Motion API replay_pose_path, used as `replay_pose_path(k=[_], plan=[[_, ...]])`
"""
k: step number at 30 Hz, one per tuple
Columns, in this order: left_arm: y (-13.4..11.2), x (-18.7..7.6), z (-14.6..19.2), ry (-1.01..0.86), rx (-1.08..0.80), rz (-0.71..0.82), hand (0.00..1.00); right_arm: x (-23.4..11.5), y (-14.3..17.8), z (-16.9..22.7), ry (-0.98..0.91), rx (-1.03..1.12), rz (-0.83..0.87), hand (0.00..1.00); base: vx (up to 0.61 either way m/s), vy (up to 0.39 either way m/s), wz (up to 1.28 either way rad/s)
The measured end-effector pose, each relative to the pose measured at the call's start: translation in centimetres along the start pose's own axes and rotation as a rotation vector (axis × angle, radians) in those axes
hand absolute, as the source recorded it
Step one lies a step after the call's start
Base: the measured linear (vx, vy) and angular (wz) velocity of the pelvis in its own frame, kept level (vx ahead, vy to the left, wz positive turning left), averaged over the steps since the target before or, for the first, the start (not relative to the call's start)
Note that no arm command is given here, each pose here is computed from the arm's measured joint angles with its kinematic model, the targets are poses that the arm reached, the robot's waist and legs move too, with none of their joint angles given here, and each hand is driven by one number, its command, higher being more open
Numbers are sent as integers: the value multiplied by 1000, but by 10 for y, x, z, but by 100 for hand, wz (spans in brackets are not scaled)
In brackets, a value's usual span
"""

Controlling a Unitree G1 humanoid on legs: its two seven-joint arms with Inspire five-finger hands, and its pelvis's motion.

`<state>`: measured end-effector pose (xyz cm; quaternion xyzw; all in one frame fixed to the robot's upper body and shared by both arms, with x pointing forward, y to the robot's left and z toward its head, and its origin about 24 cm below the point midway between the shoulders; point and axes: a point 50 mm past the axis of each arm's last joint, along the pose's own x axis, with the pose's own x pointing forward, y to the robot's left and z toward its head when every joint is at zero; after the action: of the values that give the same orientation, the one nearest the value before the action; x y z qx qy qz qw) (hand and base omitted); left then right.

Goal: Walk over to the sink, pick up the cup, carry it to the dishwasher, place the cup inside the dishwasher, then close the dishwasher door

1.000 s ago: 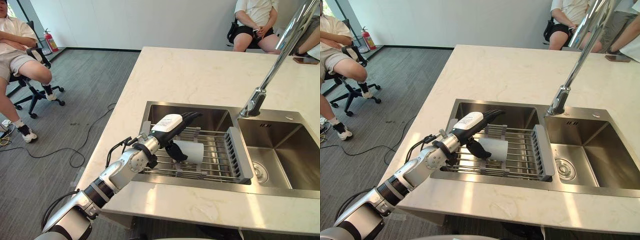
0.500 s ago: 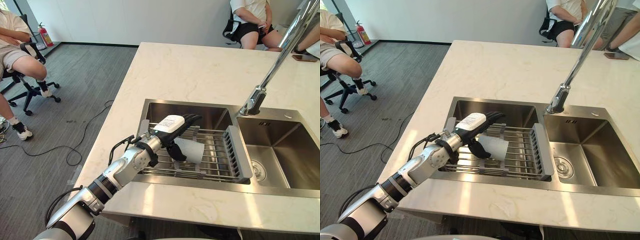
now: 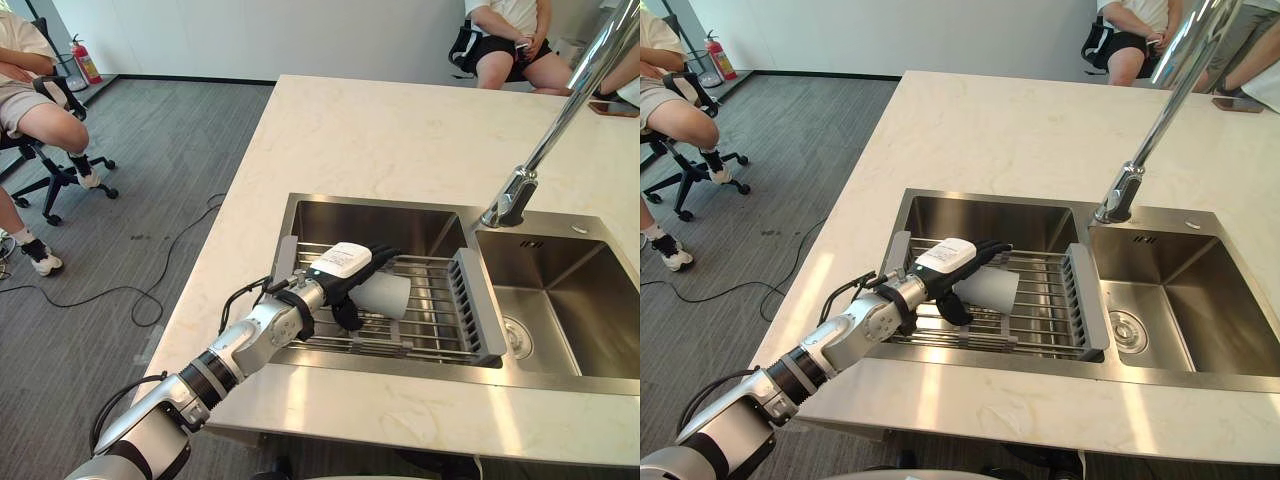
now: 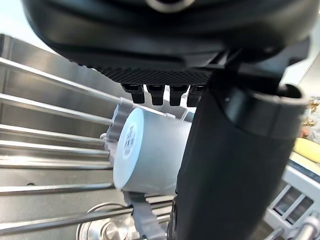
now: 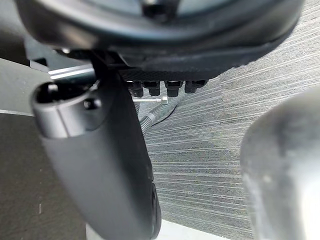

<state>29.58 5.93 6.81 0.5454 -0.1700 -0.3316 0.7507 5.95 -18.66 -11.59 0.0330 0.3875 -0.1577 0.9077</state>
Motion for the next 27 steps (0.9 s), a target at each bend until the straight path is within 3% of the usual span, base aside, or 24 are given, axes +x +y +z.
replay_pose_path(k=[5, 6, 27], plan=[[0, 0, -1, 2, 10, -3, 100, 0, 0, -1, 3, -2, -1, 100, 0, 0, 0], [0, 0, -1, 2, 12, -3, 0, 0, 0, 0, 3, -2, -1, 100, 0, 0, 0], [-2, -1, -9, 23, 30, -19, 0, 8, 2, 1, 14, -10, 8, 100, 3, 1, -1]])
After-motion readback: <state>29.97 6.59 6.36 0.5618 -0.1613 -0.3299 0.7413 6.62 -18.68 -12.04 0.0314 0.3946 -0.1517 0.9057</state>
